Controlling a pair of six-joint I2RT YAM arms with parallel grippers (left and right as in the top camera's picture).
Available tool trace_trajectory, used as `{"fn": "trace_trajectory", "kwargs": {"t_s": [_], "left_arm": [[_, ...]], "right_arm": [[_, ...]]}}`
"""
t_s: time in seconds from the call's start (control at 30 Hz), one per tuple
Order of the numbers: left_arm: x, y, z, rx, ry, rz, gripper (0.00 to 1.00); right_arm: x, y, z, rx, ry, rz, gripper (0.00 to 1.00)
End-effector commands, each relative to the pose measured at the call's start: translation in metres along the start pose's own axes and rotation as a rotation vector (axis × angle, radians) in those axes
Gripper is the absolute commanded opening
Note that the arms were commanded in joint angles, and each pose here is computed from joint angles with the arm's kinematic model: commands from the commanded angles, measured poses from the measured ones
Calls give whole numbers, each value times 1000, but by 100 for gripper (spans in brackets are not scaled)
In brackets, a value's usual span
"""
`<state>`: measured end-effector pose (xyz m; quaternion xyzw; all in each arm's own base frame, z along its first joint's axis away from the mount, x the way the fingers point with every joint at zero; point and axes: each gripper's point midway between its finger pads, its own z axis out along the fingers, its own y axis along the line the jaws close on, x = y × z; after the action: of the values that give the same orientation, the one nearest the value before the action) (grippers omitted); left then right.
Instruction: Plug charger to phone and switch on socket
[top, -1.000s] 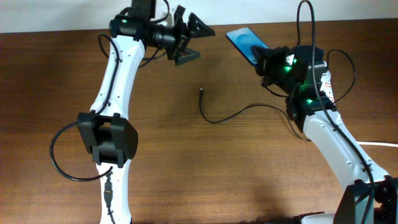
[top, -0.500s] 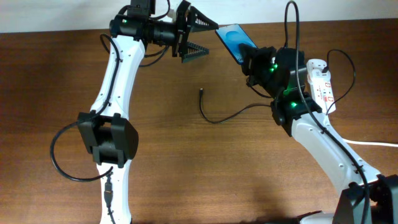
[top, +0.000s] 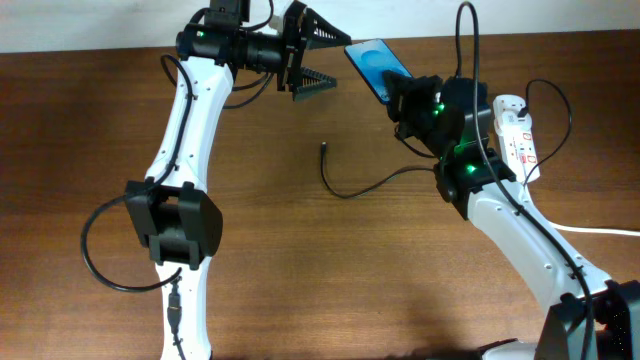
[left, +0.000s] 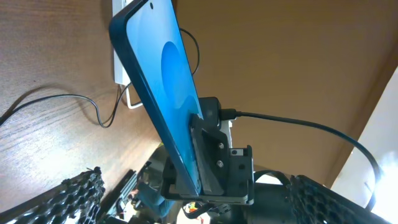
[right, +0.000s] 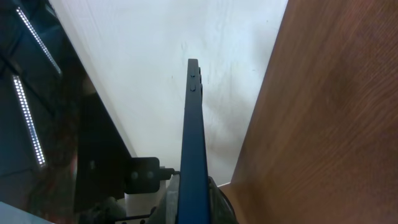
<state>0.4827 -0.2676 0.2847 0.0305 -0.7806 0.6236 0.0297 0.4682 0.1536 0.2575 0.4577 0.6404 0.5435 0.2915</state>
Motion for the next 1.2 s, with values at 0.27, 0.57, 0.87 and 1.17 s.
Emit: {"fn": "trace_trajectory", "kwargs": {"t_s": [0.27, 0.57, 0.87, 1.17], "left_arm": [[-8, 4, 0, -33, -44, -97, 96], [-12, 14, 19, -113, -98, -104, 83], [-10, 16, 25, -129, -105, -132, 58], [-14, 19, 24, -145, -125, -132, 47]], "right_arm": [[23, 8, 6, -29, -36, 17, 4], [32, 10, 7, -50, -74, 47, 4], [49, 4, 21, -68, -38, 81, 4], [50, 9, 22, -92, -30, 80, 4]]}}
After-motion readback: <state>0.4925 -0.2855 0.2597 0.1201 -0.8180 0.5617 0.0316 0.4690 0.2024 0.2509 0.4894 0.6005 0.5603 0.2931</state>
